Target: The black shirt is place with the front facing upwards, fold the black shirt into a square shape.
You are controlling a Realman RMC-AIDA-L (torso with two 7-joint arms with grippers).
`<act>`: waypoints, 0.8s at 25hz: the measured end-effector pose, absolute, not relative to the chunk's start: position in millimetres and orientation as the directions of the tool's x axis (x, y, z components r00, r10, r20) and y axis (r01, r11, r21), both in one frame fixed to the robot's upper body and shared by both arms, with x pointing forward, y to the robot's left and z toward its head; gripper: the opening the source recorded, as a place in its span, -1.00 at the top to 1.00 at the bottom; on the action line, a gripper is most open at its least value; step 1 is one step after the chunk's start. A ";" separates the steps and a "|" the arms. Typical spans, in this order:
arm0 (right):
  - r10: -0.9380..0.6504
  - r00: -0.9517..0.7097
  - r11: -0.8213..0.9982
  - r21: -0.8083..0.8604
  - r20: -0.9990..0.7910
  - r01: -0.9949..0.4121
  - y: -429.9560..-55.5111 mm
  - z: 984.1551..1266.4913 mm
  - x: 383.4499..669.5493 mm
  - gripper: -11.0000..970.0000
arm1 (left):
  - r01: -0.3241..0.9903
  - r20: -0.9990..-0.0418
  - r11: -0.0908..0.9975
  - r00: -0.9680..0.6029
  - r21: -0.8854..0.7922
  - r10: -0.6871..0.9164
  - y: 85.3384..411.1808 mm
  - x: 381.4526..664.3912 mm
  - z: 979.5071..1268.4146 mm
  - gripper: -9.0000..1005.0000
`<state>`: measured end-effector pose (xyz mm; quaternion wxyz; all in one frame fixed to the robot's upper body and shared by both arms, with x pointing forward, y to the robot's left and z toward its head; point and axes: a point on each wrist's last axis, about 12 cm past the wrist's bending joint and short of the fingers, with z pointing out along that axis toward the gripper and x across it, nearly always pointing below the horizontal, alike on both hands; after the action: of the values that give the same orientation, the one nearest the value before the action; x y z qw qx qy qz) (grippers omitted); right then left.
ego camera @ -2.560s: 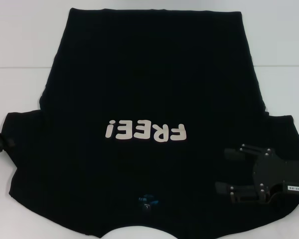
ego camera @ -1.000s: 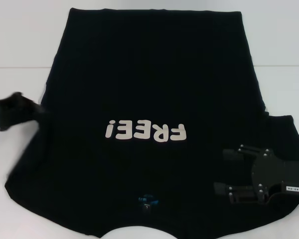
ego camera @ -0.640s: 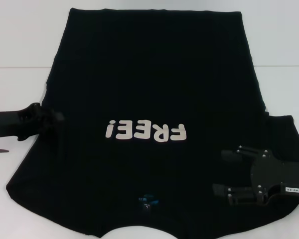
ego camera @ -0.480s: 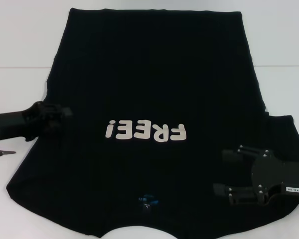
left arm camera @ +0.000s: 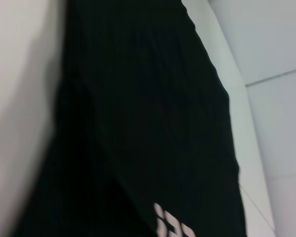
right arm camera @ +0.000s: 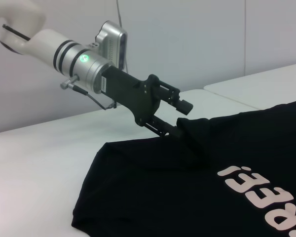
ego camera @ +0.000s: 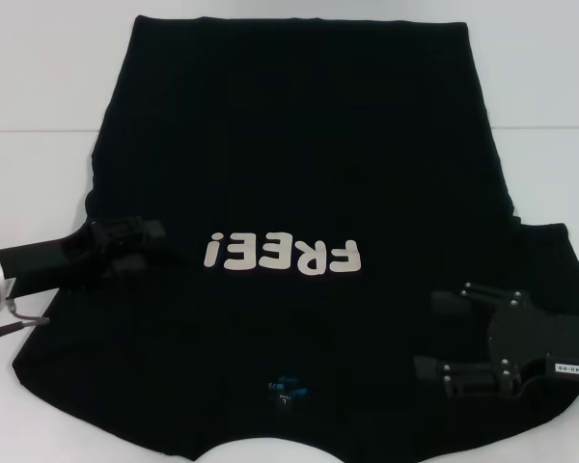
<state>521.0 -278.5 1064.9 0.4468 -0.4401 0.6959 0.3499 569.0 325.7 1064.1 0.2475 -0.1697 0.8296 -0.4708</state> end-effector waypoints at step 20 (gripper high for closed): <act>-0.295 -0.217 0.366 0.100 -0.931 -0.925 -277.5 1063.7 520.2 -0.94 | -0.179 -0.323 0.580 -0.685 -0.794 -0.654 354.1 572.9 1049.1 -0.37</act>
<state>520.2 -277.5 1063.7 0.4464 -0.4384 0.6957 0.3530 572.9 354.1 1049.1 0.3087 -0.2498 0.8335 -0.3841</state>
